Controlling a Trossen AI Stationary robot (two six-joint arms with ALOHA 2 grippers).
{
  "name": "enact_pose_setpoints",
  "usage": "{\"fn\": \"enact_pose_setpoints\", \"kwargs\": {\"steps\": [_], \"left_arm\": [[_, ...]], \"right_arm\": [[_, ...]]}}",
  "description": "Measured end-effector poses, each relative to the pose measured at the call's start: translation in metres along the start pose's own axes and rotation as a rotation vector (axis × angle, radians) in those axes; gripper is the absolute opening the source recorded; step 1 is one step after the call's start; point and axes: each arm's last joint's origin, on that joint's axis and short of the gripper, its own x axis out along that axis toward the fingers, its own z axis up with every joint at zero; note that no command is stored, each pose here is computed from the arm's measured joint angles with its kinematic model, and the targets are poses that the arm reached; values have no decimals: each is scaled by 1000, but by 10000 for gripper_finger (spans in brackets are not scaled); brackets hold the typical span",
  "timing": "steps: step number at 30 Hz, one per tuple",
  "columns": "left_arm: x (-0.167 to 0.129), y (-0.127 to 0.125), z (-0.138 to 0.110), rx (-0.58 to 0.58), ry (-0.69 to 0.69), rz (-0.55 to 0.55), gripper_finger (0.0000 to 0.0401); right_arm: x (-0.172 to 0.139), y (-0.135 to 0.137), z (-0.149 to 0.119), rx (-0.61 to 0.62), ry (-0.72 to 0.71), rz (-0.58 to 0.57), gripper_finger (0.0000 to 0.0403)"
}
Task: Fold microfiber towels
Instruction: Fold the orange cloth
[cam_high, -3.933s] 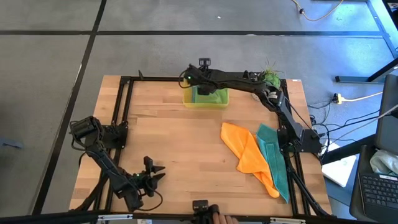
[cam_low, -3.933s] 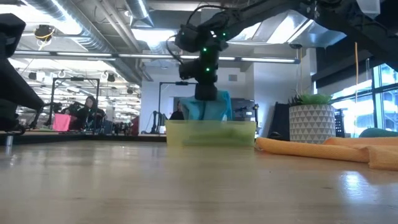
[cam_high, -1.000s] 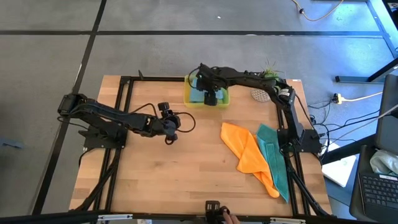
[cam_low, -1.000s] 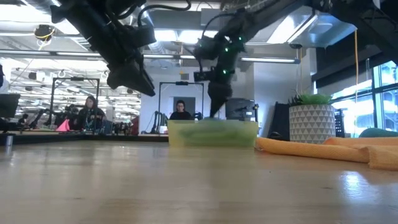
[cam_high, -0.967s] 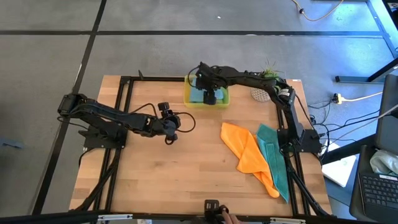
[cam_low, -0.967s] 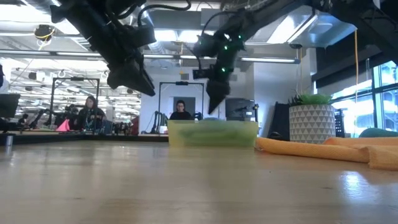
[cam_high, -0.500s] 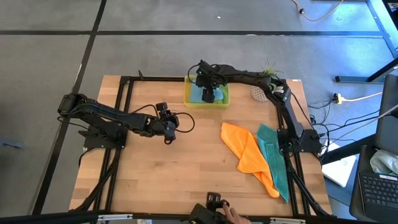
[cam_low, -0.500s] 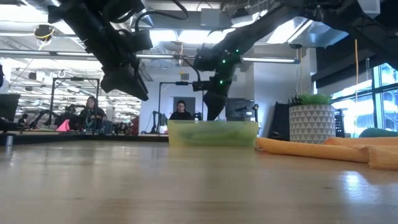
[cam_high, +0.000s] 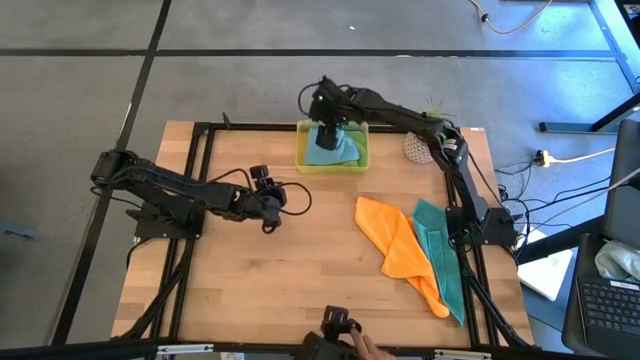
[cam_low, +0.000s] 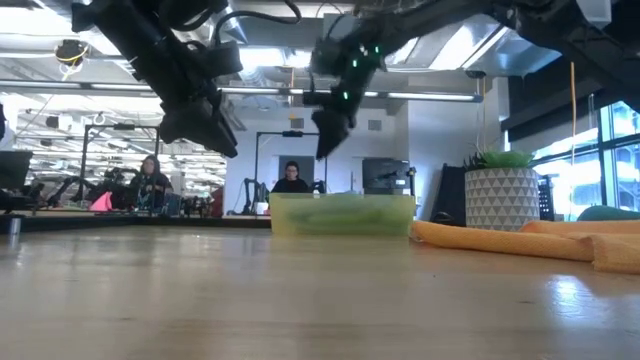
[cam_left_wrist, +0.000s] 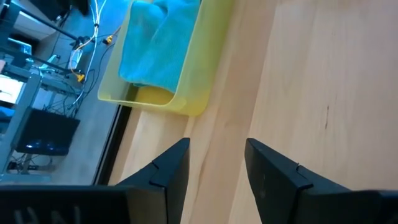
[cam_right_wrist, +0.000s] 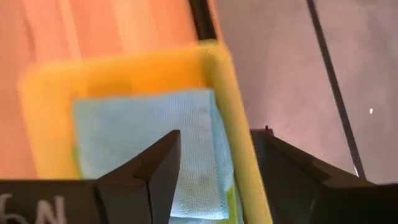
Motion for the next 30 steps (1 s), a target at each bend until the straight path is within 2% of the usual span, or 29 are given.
{"fn": "enact_pose_setpoints", "kwargs": {"steps": [3, 7, 13, 18, 21, 25, 28, 30], "left_arm": [[-5, -1, -2, 6, 3, 6, 147], [-20, -2, -6, -12, -5, 18, 147], [-42, -8, -13, -70, -59, 4, 147], [-47, -22, -33, -94, -63, -38, 147], [-50, -28, -44, -127, -62, -58, 147], [-57, -34, -48, -170, -87, -92, 147], [-63, -38, -47, -175, -106, -117, 147], [-66, -40, -44, -197, -138, -139, 147]], "right_arm": [[-17, 3, 8, 41, -12, 23, 208], [-18, 21, 4, 63, 62, 129, 202], [-16, 73, 3, 15, 160, 140, 163], [-27, 113, -7, -49, 206, 184, 122], [-46, 123, -24, -35, 228, 203, 100], [-73, 140, -62, 23, 207, 206, 74], [-93, 156, -90, 138, 52, 251, 60], [-97, 175, -109, 196, -72, 353, 55]]}}
